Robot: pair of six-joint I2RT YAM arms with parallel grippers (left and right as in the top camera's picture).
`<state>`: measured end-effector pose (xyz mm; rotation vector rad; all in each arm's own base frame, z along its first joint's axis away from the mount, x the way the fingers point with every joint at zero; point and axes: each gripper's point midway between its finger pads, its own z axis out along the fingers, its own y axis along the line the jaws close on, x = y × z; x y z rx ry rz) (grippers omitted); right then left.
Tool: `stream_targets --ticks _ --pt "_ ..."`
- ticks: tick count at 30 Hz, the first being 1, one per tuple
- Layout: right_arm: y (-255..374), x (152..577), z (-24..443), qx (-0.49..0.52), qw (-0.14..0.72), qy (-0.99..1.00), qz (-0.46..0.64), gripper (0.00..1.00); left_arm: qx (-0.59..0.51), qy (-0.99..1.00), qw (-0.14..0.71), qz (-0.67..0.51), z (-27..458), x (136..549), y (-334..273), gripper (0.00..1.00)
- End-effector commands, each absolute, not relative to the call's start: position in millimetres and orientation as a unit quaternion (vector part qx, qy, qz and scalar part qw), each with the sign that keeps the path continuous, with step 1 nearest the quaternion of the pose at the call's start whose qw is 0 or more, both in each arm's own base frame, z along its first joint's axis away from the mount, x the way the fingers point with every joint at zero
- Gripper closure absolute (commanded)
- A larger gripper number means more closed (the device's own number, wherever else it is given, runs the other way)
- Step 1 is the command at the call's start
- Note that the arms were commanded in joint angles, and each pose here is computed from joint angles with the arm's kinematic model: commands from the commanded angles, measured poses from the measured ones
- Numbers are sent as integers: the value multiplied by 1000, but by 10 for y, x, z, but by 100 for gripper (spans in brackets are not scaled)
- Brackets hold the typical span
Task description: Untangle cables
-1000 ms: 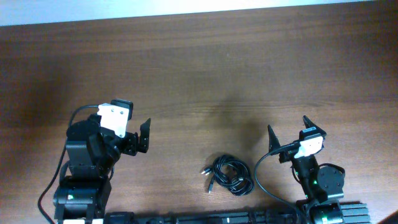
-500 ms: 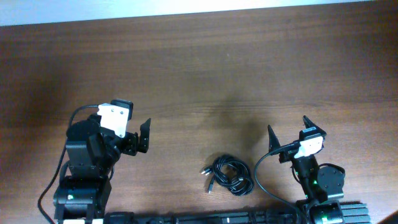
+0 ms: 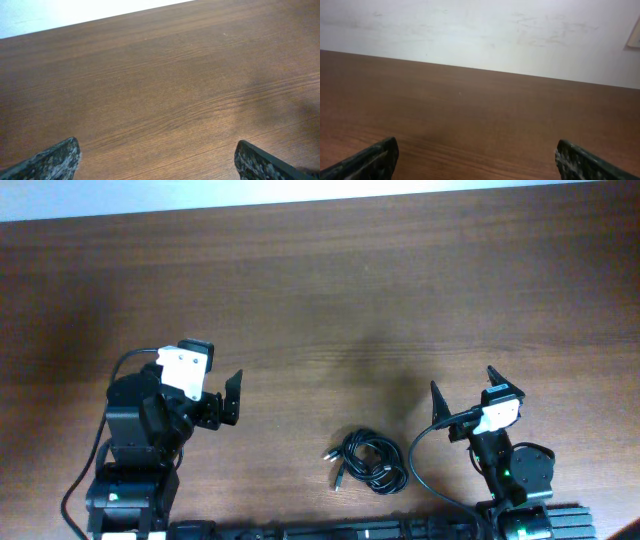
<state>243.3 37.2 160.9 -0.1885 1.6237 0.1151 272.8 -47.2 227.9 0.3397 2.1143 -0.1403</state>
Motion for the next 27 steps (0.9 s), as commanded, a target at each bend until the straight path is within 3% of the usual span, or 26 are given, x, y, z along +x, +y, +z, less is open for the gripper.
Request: stream_targets --ticks 1,7,11,19,27 --pt "370 2433 1575 -83 680 727 51 2 151 851 499 -61 2429 2774 -516 1" --pt "370 2433 1575 -83 680 727 51 1 157 838 519 -67 2534 2822 -552 1" --pt "370 2433 1575 -83 680 727 51 1 237 819 509 -117 2492 2771 -829 1" --pt "370 2433 1575 -83 680 727 51 1 349 809 407 -241 1982 2712 -1486 1" --pt "370 2433 1575 -83 680 727 51 1 409 786 366 -285 1857 2483 -1893 1"
